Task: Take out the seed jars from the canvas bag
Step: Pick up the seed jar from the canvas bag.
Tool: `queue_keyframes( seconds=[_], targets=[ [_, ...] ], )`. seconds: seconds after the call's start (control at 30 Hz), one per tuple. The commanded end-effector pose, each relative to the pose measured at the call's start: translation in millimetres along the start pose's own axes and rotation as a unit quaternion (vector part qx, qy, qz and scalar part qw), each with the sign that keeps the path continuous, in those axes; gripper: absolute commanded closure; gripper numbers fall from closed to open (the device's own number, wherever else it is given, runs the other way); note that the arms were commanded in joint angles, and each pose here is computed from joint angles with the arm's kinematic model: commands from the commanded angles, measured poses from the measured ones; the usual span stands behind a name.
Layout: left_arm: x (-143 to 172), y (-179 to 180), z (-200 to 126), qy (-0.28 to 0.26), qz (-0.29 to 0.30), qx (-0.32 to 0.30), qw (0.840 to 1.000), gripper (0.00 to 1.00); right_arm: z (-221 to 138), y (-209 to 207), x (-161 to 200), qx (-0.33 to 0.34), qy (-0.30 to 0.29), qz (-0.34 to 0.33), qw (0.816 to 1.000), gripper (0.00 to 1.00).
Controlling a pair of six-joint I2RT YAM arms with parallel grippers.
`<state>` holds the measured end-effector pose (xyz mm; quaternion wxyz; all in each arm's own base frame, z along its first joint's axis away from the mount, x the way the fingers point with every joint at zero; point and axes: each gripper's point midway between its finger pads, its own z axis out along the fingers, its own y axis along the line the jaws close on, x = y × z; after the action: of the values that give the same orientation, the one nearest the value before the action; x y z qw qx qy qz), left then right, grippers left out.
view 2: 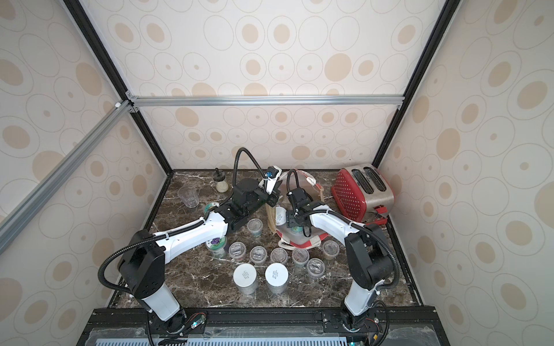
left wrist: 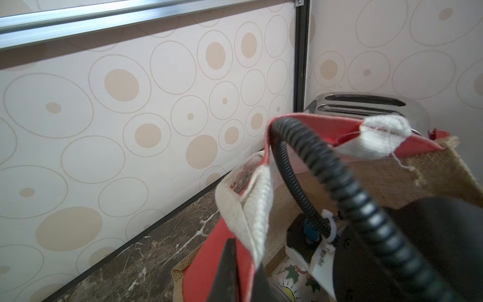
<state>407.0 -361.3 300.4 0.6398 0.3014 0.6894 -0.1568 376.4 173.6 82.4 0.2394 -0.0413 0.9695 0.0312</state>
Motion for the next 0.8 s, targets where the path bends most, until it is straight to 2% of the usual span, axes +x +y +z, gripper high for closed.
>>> queue_keyframes(
  seconds=[0.0, 0.07, 0.17, 0.4, 0.57, 0.77],
  targets=[
    [-61, 3, -12, -0.091, -0.001, 0.001, 0.996, 1.00, 1, 8, -13, -0.019, -0.010, 0.001, 1.000, 0.29],
    [-60, 3, -11, -0.089, -0.002, 0.001, 0.996, 1.00, -2, 8, -14, -0.019, -0.012, 0.002, 1.000, 0.33],
    [-57, 3, -8, -0.082, -0.005, 0.001, 0.997, 1.00, -13, 8, -19, -0.025, -0.027, 0.006, 0.999, 0.34],
    [-50, 15, 6, -0.057, -0.042, -0.015, 0.997, 1.00, -58, 10, -37, -0.049, -0.077, 0.014, 0.996, 0.37],
    [-36, 35, 25, -0.024, -0.108, -0.014, 0.994, 1.00, -98, 7, -55, -0.075, -0.124, 0.039, 0.989, 0.38],
    [-19, 59, 48, 0.022, -0.199, -0.002, 0.980, 1.00, -149, -4, -74, -0.114, -0.175, 0.077, 0.975, 0.38]
  ],
)
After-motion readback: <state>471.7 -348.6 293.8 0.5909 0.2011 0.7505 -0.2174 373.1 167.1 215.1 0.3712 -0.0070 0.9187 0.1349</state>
